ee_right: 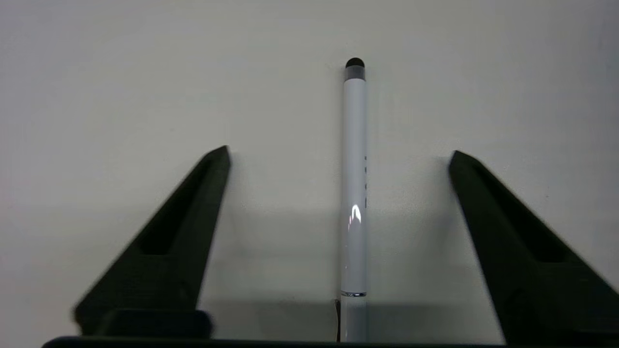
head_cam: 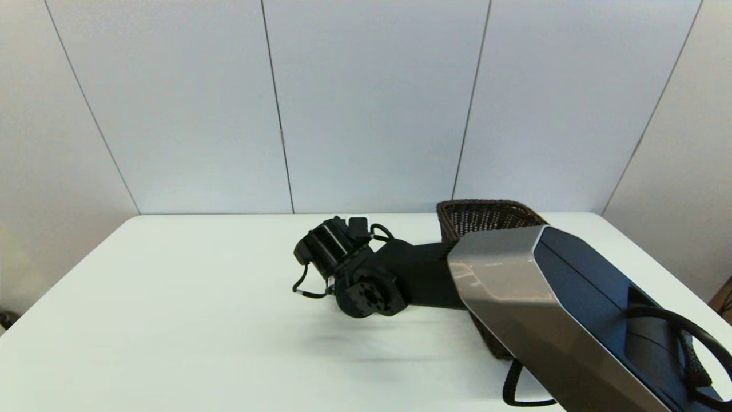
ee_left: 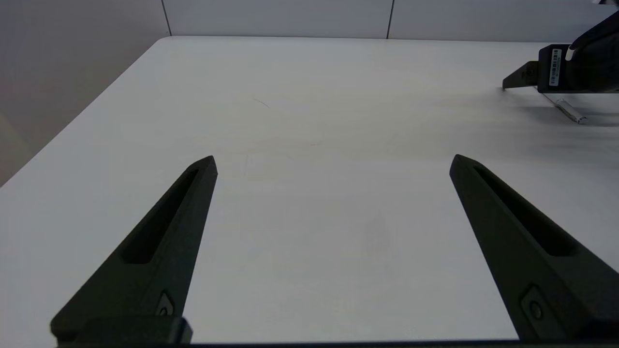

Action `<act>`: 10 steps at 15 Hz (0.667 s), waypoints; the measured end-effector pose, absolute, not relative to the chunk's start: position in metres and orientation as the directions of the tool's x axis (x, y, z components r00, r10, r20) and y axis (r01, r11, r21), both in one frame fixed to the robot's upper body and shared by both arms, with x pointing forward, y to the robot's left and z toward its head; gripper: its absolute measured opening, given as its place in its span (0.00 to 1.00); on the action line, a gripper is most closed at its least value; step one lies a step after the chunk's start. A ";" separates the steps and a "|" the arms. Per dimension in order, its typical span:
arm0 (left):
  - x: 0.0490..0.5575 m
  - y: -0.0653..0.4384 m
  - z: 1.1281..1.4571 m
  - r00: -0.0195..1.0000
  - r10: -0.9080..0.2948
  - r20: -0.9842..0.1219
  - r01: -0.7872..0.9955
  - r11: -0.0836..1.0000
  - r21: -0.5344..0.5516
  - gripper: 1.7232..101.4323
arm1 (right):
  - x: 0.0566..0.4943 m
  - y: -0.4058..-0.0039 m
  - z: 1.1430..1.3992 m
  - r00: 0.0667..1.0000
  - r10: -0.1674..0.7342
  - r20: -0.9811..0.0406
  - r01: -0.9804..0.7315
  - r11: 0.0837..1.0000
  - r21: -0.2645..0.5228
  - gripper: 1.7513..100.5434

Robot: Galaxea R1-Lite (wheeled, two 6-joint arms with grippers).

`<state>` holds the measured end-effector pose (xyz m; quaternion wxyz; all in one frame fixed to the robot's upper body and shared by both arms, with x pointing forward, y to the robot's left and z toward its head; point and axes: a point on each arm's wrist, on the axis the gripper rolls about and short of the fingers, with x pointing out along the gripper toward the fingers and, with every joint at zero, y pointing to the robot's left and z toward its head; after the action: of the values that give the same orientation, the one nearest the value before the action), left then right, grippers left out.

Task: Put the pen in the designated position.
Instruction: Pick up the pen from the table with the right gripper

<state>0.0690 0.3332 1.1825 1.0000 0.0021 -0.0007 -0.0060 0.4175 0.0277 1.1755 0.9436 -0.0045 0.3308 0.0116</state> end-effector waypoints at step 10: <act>0.069 0.333 1.182 1.000 -0.012 0.001 0.012 1.000 0.004 0.96 | 0.418 0.027 1.175 0.778 0.017 -0.628 -0.027 1.000 -0.007 0.01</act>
<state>0.0690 0.3332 1.1825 1.0000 0.0021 -0.0007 -0.0062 0.4178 0.0274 1.1747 0.9429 -0.0080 0.3328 0.0117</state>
